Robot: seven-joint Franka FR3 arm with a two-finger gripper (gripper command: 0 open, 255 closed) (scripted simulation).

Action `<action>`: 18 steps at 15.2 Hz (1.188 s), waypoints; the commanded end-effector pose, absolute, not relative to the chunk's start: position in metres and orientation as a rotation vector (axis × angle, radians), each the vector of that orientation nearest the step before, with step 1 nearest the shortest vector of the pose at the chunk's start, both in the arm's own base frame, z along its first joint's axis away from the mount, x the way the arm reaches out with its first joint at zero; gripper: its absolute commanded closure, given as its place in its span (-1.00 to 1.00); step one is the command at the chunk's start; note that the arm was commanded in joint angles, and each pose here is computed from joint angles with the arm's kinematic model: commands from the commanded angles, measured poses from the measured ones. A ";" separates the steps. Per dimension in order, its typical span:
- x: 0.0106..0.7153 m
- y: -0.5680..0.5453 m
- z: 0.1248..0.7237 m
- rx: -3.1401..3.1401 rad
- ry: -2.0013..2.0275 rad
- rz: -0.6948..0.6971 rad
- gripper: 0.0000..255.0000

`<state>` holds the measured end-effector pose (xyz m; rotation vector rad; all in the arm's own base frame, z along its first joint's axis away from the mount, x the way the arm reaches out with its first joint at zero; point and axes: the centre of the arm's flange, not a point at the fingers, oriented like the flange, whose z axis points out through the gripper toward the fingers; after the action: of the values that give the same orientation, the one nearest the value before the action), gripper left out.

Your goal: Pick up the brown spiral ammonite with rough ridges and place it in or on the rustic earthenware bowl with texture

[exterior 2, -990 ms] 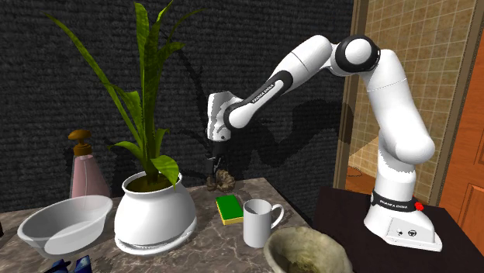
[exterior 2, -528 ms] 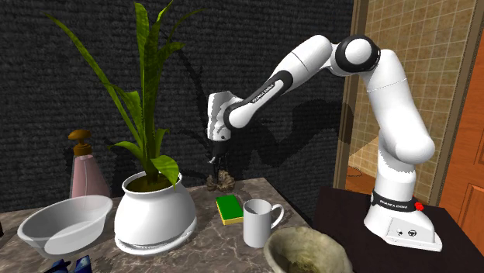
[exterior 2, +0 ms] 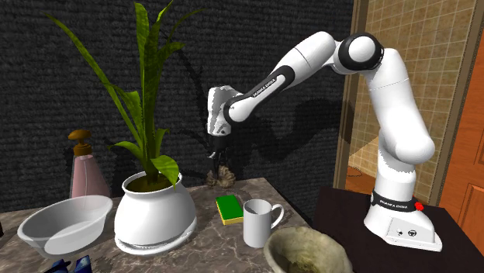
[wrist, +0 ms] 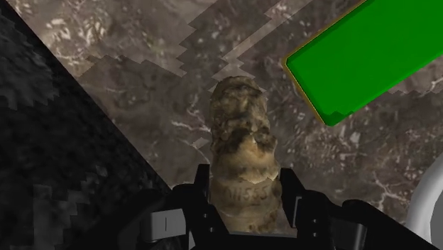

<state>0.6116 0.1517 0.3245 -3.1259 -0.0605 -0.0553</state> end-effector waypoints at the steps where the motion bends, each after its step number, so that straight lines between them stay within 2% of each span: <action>1: 0.612 0.153 0.336 -3.126 -0.061 -0.056 1.00; 18: 0.612 0.153 0.425 -3.126 -0.061 -0.056 1.00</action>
<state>0.6127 0.1535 0.4199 -3.1258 -0.0609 -0.0557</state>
